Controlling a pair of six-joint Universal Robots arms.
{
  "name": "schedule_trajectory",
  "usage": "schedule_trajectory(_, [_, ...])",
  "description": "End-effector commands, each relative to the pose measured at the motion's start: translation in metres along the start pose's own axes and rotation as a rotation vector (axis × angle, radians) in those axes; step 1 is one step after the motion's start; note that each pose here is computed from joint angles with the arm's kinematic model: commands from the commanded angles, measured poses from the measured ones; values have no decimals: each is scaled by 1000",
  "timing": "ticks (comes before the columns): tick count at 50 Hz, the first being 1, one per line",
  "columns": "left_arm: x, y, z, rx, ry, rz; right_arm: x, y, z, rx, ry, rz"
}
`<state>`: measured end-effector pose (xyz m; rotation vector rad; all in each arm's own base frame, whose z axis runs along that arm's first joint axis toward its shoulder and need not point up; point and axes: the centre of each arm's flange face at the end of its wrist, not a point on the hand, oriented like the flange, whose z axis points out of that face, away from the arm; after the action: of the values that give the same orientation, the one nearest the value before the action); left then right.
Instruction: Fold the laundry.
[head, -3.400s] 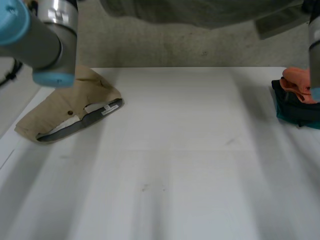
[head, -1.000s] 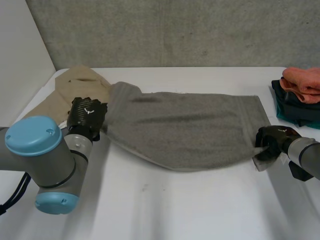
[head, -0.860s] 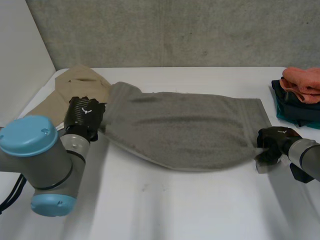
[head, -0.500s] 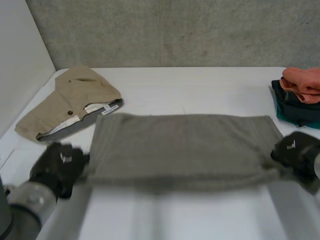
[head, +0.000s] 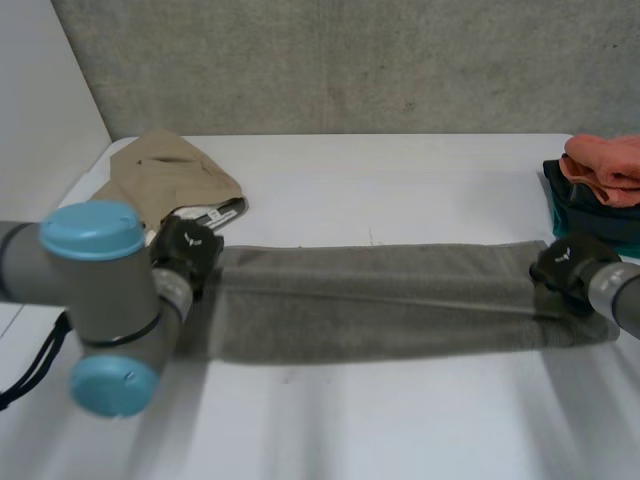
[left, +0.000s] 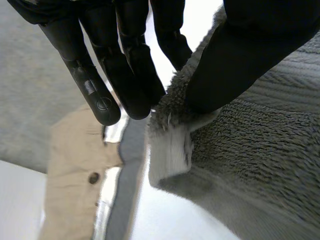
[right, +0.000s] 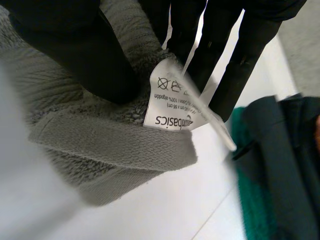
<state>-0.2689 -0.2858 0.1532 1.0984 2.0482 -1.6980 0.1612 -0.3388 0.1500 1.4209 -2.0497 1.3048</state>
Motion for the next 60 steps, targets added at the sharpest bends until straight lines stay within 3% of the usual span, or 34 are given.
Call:
schedule_trajectory(1, [8,6,45,-5,-83,-8,-2,-12,38,59,78,-46])
schedule_trajectory(11, [15,-16,66,131,-137,-32,1,-19,76,116,229,-59])
schedule_trajectory(19, [18,-33,46,176,-118,-33,19,-27,54,110,297,46])
schedule_trajectory(23, [14,-33,39,192,-88,-27,25,-31,42,125,284,103])
schedule_trajectory(31, [23,-21,39,200,2,-10,14,-30,26,120,84,142])
schedule_trajectory(37, [32,-12,54,198,8,-12,8,-25,41,131,75,152])
schedule_trajectory(46, [35,-18,92,286,-64,-28,12,-23,89,256,219,159])
schedule_trajectory(50, [26,-31,99,347,-117,-41,34,-33,103,379,371,210])
schedule_trajectory(54, [14,-44,94,381,-151,-61,65,-47,97,507,533,333])
schedule_trajectory(60, [3,-55,70,393,-150,-71,68,-49,72,430,460,385])
